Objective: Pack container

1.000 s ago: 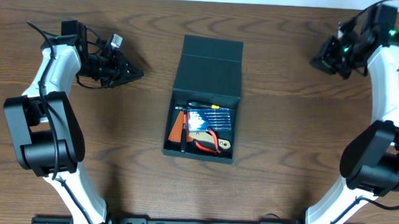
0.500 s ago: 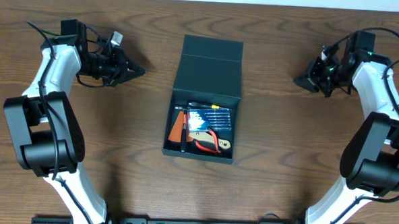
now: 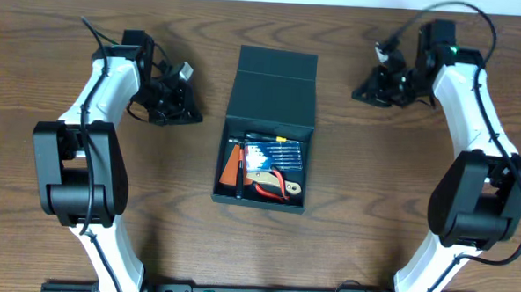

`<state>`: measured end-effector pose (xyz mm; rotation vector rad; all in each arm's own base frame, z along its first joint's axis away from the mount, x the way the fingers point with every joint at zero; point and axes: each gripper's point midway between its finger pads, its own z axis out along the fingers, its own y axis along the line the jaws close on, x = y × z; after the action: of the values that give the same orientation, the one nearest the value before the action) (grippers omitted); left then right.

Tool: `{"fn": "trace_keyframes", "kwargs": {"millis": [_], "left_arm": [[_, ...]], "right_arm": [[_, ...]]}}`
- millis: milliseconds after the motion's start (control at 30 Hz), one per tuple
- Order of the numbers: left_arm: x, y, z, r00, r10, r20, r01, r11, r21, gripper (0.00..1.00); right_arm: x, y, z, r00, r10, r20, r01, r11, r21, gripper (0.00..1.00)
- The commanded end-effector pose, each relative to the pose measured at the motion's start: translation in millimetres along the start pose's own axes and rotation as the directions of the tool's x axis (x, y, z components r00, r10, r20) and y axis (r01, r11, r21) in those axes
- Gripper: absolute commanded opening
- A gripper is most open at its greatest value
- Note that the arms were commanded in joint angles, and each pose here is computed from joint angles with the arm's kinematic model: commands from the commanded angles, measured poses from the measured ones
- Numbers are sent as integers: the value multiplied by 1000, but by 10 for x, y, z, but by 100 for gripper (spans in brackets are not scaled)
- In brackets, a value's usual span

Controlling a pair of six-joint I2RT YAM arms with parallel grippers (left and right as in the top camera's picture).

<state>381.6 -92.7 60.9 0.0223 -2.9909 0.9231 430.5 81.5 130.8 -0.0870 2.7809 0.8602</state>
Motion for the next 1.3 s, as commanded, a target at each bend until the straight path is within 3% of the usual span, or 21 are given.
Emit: {"fn": "trace_keyframes", "kwargs": {"millis": [0,233,467,767,1033,1267], "left_arm": [[86,234,11,997,54,-51,-61,987,-145,6],[265,240,48,983,116,-145,-149,957,-248,6],[326,29,-16,967,199,-159,-240,920,-310,6],[396,-185,-189,960,245,-135,-277,896,-348,5],[441,-188,-152,958,243,-151,-281,894,-349,6],[441,-187,-153,958,243,-151,-281,894,-349,6]], "right_arm": [[-129,242,-223,970,-244,17,240,964,114,1],[111,941,-347,867,-496,-52,499,863,78,1],[629,1491,-36,769,-606,-202,619,785,3,1],[1289,2154,268,610,-736,-294,736,664,-134,1],[1750,2374,461,506,-789,-349,776,593,-215,1],[2095,2181,603,467,-760,-453,751,611,-251,1]]}}
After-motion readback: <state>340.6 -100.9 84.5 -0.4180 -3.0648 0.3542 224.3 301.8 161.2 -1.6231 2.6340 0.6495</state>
